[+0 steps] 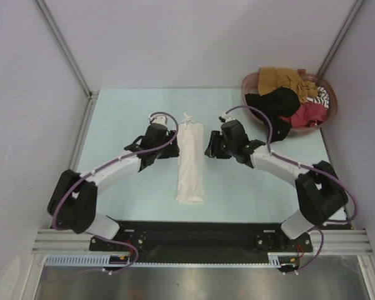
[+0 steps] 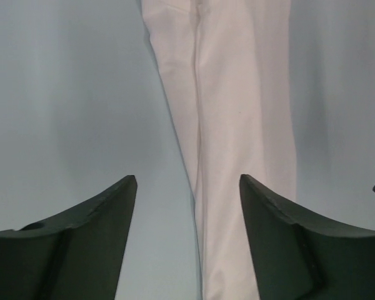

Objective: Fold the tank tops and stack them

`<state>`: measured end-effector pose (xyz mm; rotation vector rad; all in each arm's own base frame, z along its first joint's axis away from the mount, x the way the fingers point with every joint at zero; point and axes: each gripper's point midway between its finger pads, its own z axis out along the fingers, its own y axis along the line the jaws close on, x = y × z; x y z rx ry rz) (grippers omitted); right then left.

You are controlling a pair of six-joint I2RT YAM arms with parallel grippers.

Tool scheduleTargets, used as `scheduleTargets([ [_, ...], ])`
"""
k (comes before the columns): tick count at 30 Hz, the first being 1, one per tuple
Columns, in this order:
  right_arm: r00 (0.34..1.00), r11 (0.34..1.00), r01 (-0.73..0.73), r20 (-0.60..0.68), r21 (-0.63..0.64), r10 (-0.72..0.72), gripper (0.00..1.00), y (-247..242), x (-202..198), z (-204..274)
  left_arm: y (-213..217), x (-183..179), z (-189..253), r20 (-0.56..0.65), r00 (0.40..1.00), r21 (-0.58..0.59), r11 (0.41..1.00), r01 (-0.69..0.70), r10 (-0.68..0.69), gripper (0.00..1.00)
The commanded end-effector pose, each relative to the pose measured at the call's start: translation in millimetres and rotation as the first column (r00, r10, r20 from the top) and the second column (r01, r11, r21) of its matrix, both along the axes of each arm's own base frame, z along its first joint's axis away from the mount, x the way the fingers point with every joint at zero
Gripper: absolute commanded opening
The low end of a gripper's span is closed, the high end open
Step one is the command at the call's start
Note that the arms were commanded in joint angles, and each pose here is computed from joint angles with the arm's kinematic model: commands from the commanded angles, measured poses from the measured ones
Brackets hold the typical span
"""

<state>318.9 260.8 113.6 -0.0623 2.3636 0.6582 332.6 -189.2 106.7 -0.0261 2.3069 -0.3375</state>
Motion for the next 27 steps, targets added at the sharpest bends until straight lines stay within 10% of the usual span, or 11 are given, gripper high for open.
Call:
scheduleTargets([
  [1,0.999,0.997,-0.054,-0.001,0.059,0.054,0.46,23,27,8,-15,41,13,0.036,0.999,-0.091,0.996,0.015,-0.012,0.69],
  [27,0.997,0.998,0.032,-0.070,0.058,-0.028,0.34,38,168,-65,-14,147,-68,-0.080,0.992,-0.044,0.994,-0.098,0.094,0.53],
])
